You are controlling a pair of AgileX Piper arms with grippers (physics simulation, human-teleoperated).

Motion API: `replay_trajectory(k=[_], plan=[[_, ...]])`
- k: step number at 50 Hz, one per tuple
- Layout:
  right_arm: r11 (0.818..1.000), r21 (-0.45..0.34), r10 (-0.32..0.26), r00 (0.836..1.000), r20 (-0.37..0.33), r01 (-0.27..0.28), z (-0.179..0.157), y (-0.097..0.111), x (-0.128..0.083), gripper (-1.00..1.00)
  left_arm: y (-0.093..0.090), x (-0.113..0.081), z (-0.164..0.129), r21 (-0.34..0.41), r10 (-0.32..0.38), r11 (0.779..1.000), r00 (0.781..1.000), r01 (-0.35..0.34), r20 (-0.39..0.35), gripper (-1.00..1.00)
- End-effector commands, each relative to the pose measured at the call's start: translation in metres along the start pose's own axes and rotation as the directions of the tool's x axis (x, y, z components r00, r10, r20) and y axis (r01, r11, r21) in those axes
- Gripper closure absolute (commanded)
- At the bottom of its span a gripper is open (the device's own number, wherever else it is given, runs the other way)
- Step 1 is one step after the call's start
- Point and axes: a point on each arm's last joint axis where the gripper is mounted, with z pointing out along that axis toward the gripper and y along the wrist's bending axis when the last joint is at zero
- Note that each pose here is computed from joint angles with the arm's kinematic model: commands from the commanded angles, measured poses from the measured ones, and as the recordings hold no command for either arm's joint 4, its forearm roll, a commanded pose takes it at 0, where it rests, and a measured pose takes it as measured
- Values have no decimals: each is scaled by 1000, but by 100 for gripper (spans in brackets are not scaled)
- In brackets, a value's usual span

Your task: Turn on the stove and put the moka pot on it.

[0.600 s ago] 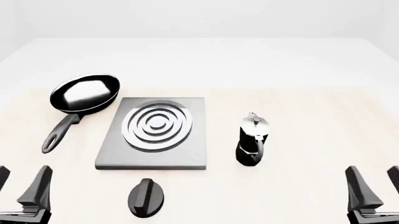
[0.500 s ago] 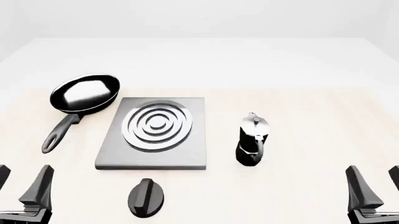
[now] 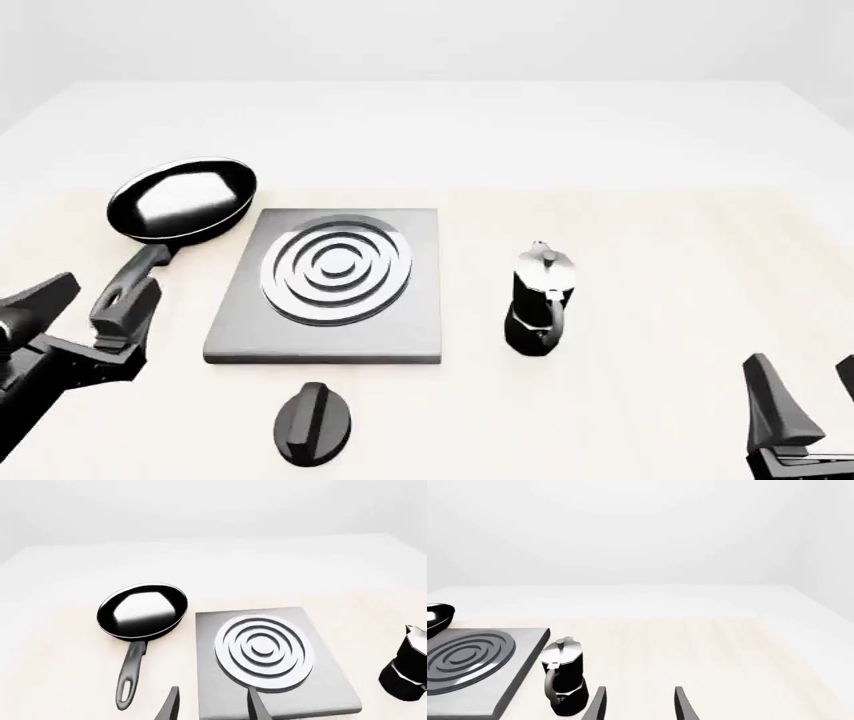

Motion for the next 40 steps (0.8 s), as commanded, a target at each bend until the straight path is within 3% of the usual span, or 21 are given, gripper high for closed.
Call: replay_trajectory(k=[1,2,6,16,22,24,28,36,40], plan=[[1000,2,1,1000,-2,-1,0,0,0,-100,-15,-28,32,89,-8,996,991,20,-136,-100],[1000,2,1,1000,-3,-1,0,0,0,-100,-17,-30,34,107,24,994,990,-9,-140,-100],[1000,4,-1,1000,-2,1,0,0,-1,-100,-27,-39,45,149,9,989,978,22,-207,-100],[1000,2,1,1000,-4,-1,1,0,0,-100,-40,-51,68,196,67,981,957,-10,-284,-100],[1000,1,-3,1000,-5,3,1,0,1,-100,-50,-54,85,199,39,979,925,41,-379,-100],[1000,2,-4,1000,-6,4,1,0,1,-100,-52,-58,86,215,65,976,923,20,-380,-100],[1000,1,-4,1000,-8,4,2,0,0,-100,-60,-56,97,219,55,975,894,49,-445,-100],[1000,0,-2,1000,-11,2,3,0,2,-100,-69,-61,111,243,99,970,874,23,-477,-100],[1000,1,0,1000,-10,0,3,0,0,-100,-78,-57,116,247,81,967,849,59,-522,-100]])
